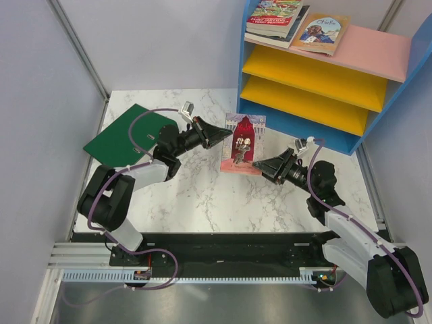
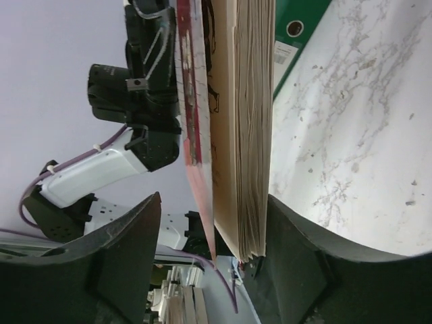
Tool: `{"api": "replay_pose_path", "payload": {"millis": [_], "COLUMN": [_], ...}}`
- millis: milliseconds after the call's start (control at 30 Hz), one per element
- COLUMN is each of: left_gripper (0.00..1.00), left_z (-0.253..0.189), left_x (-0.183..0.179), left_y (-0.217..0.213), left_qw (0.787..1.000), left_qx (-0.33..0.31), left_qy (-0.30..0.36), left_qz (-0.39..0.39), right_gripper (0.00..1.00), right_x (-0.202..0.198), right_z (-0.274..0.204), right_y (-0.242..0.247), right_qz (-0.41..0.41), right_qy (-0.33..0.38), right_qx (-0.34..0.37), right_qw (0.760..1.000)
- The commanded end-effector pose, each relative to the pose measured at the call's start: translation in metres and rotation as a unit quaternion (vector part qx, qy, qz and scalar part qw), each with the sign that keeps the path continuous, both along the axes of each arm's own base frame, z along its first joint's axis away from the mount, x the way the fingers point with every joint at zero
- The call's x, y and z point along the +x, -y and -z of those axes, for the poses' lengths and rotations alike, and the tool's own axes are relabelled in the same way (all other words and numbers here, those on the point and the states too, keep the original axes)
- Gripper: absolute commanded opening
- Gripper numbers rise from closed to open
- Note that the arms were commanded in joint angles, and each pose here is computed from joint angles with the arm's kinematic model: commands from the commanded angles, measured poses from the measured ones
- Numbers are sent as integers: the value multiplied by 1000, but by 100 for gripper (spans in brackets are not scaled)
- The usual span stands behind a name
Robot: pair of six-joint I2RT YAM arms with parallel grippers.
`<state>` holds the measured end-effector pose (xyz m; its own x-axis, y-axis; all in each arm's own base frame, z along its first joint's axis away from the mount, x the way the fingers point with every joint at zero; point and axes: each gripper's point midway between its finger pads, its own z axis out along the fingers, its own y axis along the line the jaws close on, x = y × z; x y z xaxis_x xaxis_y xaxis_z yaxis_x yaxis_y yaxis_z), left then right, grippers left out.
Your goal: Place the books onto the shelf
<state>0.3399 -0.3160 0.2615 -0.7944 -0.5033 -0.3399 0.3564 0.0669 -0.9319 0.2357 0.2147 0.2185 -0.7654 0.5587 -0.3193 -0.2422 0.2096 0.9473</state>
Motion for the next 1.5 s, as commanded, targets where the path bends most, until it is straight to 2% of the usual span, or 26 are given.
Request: {"api": "replay_pose_path", "payload": {"millis": [0, 100, 133, 300, 433, 467, 533, 567, 600, 633, 667, 700, 767, 800, 867, 900, 967, 1000, 1133, 1167, 1233, 1267, 1333, 1367, 1400, 1467], "left_gripper": [2, 2, 2, 2, 2, 2, 14, 20, 30, 34, 38, 44, 48, 52, 54, 55, 58, 60, 62, 70, 72, 72, 72, 76, 98, 98], "left_z": [-13, -9, -8, -7, -9, -12, -9, -8, -9, 2, 12, 21, 38, 46, 64, 71, 90, 95, 121, 130, 140, 144, 150, 153, 157, 159], "left_x": [-4, -2, -1, 4, 7, 7, 4, 3, 0, 0, -3, -3, -8, -8, -16, -19, -32, -37, -58, -64, -71, -76, -81, -85, -90, -97], "left_y": [1, 1, 1, 3, 7, 8, 8, 8, 6, 4, 3, -2, -15, -23, -33, -37, -42, -42, -48, -49, -48, -46, -41, -41, -37, -29], "left_qw": [999, 1000, 1000, 1000, 1000, 999, 1000, 1000, 999, 999, 999, 998, 996, 996, 994, 993, 991, 991, 989, 987, 986, 985, 985, 985, 984, 984], "left_qx": [-26, -26, -26, -25, -25, -26, -17, -10, 2, 23, 40, 63, 84, 93, 104, 111, 123, 125, 138, 145, 151, 153, 150, 151, 151, 150], "left_qy": [20, 13, 13, 8, 9, 13, 13, 13, 28, 11, 6, 11, -6, -9, -24, -26, -38, -38, -56, -64, -72, -76, -81, -85, -90, -87], "left_qz": [7, 3, 2, 2, 11, 15, 21, 23, 21, 19, 18, 10, -7, -16, -24, -27, -19, -15, -4, -1, 7, 15, 23, 25, 31, 42], "right_gripper": [63, 46, 37, 26, 5, 4, 2, 1, 0, 0, 0, 0, 0, 0, 0, 0, 0, 0, 0, 0, 0, 0, 0, 0, 0, 0], "right_x": [-6, -10, -12, -16, -17, -16, -14, -12, -8, -6, -5, 0, 2, 5, 9, 13, 18, 22, 40, 46, 65, 60, 88, 97, 106, 116], "right_z": [-38, -50, -52, -54, -49, -46, -54, -47, -63, -67, -63, -84, -93, -119, -131, -157, -173, -199, -253, -260, -292, -318, -325, -329, -338, -351], "right_y": [-1, -3, -4, -5, -6, -6, -6, -5, -4, -4, -2, -2, -1, -1, 1, 1, 3, 3, 14, 20, 36, 42, 66, 79, 87, 109], "right_qz": [-11, -27, -33, -43, -49, -49, -46, -45, -37, -36, -34, -28, -30, -26, -23, -18, -15, -9, 19, 24, 46, 45, 67, 76, 77, 100], "right_qy": [55, 66, 68, 71, 67, 60, 78, 61, 80, 100, 84, 104, 112, 139, 142, 163, 170, 192, 227, 228, 253, 280, 266, 264, 269, 272], "right_qx": [54, 60, 59, 39, 18, 12, -2, -21, -28, -48, -66, -72, -96, -97, -115, -117, -132, -131, -148, -152, -149, -143, -142, -142, -139, -138], "right_qw": [997, 996, 995, 996, 996, 997, 996, 997, 996, 993, 994, 992, 989, 985, 983, 980, 976, 973, 962, 961, 955, 948, 951, 951, 950, 947]}}
